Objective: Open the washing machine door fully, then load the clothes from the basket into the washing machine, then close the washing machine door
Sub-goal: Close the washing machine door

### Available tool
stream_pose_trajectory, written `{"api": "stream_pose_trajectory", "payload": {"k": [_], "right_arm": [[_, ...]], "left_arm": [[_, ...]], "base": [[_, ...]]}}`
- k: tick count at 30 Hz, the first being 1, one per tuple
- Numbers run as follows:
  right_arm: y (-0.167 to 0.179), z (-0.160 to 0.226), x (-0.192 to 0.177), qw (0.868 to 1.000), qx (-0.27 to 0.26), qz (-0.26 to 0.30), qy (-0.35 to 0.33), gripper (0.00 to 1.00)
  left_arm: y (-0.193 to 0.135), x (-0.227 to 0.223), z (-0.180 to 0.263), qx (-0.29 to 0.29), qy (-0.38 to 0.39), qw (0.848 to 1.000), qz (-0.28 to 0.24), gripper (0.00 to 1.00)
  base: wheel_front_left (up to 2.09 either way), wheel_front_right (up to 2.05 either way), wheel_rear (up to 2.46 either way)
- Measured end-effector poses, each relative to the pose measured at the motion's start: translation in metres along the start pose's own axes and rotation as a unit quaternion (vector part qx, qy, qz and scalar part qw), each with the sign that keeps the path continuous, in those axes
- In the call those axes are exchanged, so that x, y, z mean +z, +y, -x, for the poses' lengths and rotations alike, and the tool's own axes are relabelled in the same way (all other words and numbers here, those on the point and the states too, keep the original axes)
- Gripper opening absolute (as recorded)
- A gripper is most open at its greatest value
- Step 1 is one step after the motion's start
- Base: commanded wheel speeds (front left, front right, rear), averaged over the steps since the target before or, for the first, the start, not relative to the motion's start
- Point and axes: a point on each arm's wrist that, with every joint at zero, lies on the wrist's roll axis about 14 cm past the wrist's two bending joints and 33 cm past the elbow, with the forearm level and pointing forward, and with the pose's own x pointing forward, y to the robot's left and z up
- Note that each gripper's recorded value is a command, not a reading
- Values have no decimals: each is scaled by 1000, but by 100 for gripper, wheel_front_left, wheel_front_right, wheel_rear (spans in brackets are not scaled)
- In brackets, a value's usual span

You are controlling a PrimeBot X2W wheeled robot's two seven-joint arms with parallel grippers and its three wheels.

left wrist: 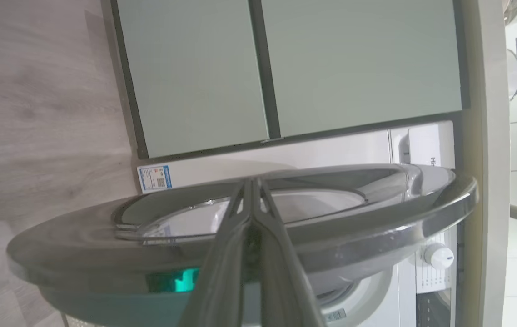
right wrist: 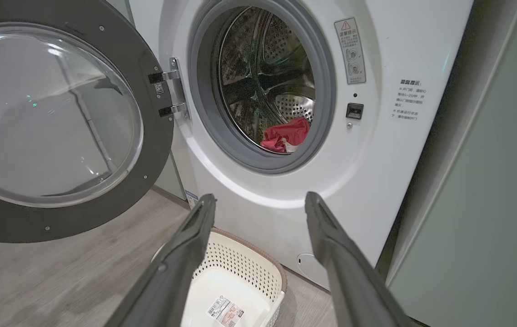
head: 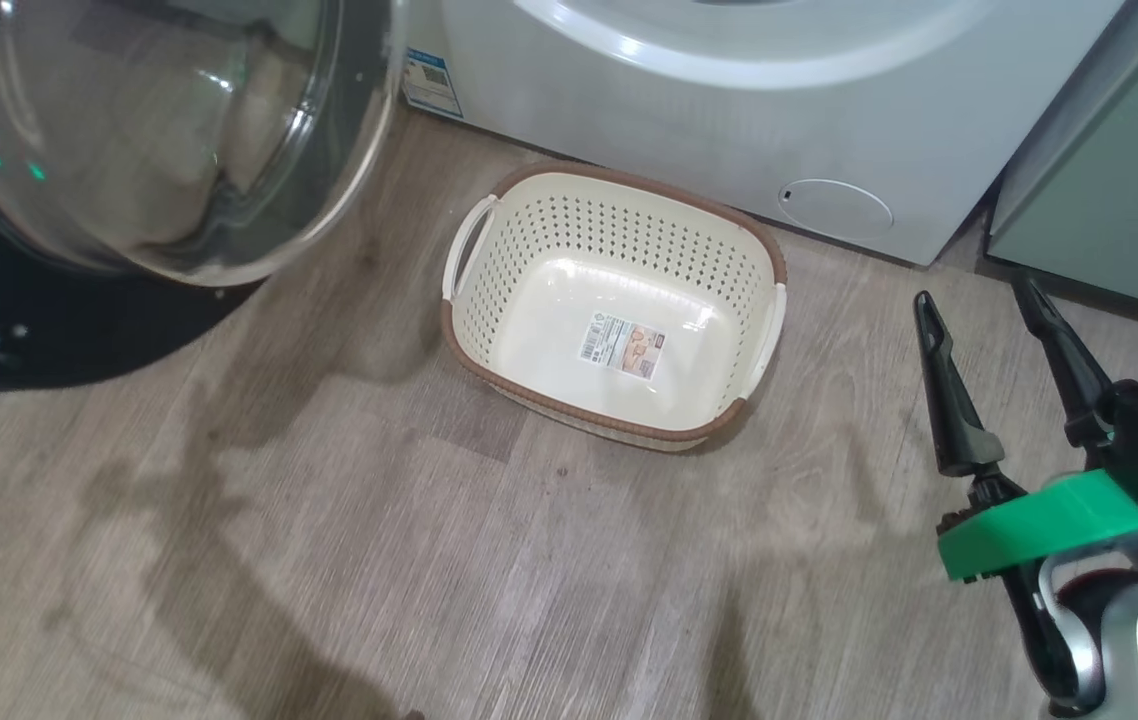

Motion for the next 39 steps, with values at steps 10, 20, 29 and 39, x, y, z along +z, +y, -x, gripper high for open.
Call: {"api": "stream_pose_trajectory", "payload": {"k": [10, 20, 29, 39], "right_arm": [[-1, 3, 6, 1000, -2, -1, -9, 100], [-10, 9, 8, 1000, -17, -7, -18, 100], [-29, 18, 3, 999, -45, -16, -21, 100], [-58, 38, 2, 995, -92, -17, -30, 100]], "left_arm": [[4, -35, 13, -15, 88, 996, -10, 0], [-5, -77, 21, -54, 171, 984, -20, 0], [-17, -123, 22, -86, 250, 964, -38, 0], [-31, -186, 25, -131, 348, 927, -55, 0]], "base": [[0, 0, 0], [0, 0, 0], [0, 0, 0], [0, 0, 0]]}}
